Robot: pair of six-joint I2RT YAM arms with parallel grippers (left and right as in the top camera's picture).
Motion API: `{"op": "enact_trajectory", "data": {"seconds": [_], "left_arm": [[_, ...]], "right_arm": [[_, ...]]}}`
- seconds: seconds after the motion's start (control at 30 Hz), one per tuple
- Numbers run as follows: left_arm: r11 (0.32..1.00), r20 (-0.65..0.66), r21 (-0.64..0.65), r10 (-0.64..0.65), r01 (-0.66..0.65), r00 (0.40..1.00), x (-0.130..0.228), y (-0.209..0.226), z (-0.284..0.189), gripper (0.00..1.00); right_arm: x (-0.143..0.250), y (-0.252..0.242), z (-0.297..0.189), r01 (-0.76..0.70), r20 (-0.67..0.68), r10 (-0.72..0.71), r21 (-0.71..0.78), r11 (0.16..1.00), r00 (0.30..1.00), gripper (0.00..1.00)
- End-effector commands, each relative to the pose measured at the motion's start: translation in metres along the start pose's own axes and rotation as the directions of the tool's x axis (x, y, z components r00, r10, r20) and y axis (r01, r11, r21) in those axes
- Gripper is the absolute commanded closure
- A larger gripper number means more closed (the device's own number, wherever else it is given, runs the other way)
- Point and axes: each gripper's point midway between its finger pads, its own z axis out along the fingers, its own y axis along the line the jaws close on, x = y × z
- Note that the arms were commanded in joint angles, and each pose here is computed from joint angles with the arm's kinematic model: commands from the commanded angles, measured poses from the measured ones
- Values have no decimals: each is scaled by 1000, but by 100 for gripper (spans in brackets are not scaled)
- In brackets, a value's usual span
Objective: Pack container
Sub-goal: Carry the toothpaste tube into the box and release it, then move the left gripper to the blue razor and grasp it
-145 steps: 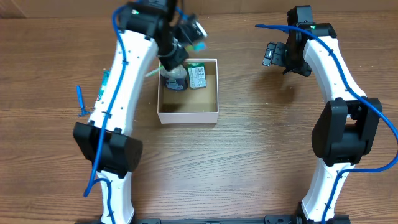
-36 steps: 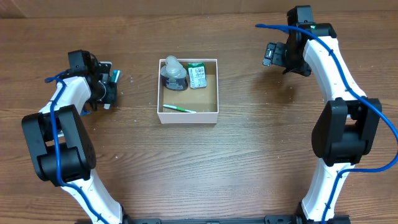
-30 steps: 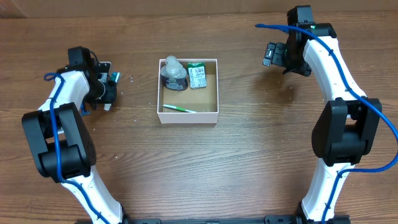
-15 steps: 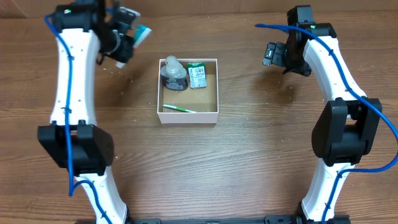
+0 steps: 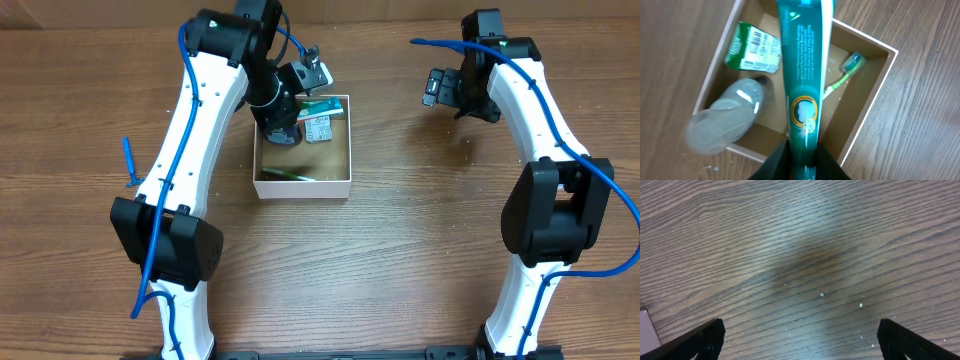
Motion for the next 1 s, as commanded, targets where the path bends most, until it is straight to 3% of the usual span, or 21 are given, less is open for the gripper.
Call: {"op": "enact_trajectory", "data": {"seconds": [0.0, 0.07, 0.1, 0.13, 0.17, 0.37, 0.57, 0.7, 0.77, 0.9, 0.97], "left_arm": [[998, -20, 68, 13, -12, 1000, 10, -11, 19, 76], [996, -40, 89, 6, -2, 999, 16, -15, 27, 70], [995, -46, 96, 4, 1, 999, 18, -16, 29, 61], [995, -48, 97, 3, 2, 999, 18, -16, 29, 46], [996, -49, 91, 4, 0, 999, 18, -15, 30, 42], [998, -61, 29, -62, 63, 996, 16, -8, 13, 42], [922, -93, -195, -358, 335, 929, 43, 26, -23, 35], [785, -69, -247, -599, 568, 798, 87, 51, -38, 35], [662, -48, -263, -736, 702, 676, 121, 64, -48, 29], [403, 11, -249, -908, 881, 418, 183, 83, -67, 27], [313, 38, -229, -943, 922, 330, 205, 90, -71, 27]], "right_arm": [[-8, 0, -3, -1, 24, 1, 2, 1000, 1000, 0], [-8, 0, -3, -1, 24, 1, 2, 1000, 1000, 0], [-8, 0, -3, -1, 24, 1, 2, 1000, 1000, 0], [-8, 0, -3, -1, 24, 1, 2, 1000, 1000, 0], [-8, 0, -3, -1, 24, 1, 2, 1000, 1000, 0], [-8, 0, -3, -1, 24, 1, 2, 1000, 1000, 0], [-8, 0, -3, -1, 24, 1, 2, 1000, 1000, 0], [-8, 0, -3, -1, 24, 1, 2, 1000, 1000, 0], [-8, 0, -3, -1, 24, 1, 2, 1000, 1000, 0], [-8, 0, -3, -1, 24, 1, 2, 1000, 1000, 0], [-8, 0, -3, -1, 24, 1, 2, 1000, 1000, 0]]}}
